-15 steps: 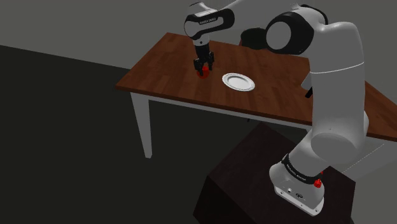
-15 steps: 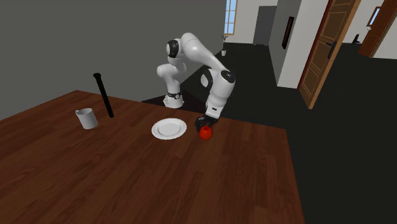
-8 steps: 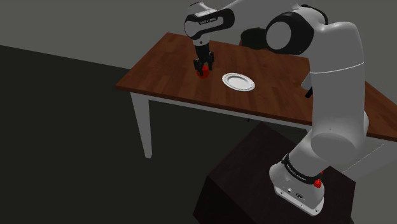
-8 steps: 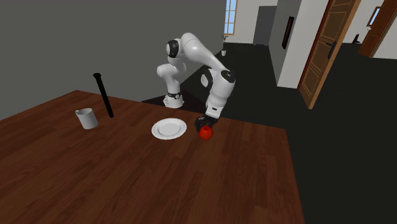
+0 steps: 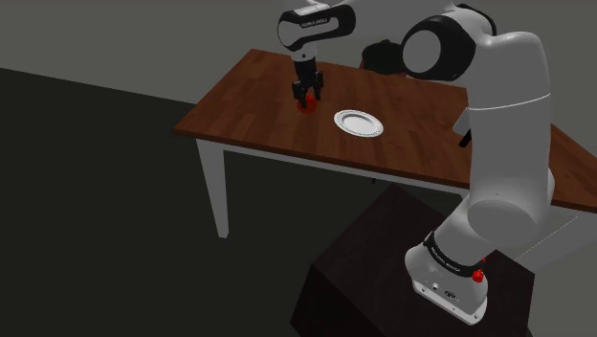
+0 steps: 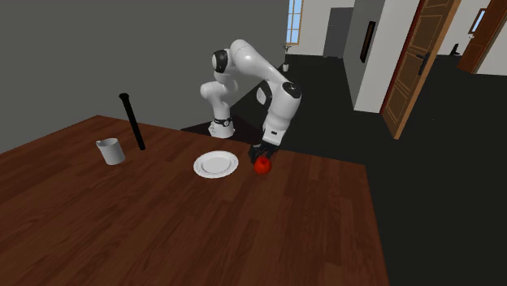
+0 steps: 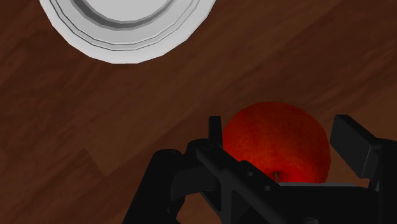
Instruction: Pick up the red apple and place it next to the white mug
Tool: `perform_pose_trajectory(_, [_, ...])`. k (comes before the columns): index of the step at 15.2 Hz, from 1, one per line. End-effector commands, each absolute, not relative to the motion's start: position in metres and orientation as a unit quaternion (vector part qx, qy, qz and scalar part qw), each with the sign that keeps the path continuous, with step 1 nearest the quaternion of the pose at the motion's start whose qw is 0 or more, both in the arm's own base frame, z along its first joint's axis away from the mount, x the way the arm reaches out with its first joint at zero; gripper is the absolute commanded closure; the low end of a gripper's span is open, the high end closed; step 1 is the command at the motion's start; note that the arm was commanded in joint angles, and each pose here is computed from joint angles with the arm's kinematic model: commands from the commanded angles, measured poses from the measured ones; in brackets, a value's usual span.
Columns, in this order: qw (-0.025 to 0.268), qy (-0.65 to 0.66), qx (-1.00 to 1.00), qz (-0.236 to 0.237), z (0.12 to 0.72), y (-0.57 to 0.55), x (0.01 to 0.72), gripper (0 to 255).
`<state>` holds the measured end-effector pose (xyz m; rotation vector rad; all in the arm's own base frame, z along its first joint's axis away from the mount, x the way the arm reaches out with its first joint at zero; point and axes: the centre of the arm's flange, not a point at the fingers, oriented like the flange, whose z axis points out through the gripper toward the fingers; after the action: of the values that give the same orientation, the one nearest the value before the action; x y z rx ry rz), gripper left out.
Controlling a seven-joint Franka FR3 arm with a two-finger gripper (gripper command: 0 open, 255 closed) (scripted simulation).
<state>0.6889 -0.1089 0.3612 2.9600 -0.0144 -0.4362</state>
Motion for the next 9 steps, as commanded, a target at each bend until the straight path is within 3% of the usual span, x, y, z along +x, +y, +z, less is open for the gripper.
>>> perform_pose_trajectory(1, [0.075,-0.005,0.987,-0.146,0.372,-0.108,0.689,255])
perform_pose_trajectory(9, [0.075,-0.005,0.987,-0.146,0.414,-0.108,0.689,255])
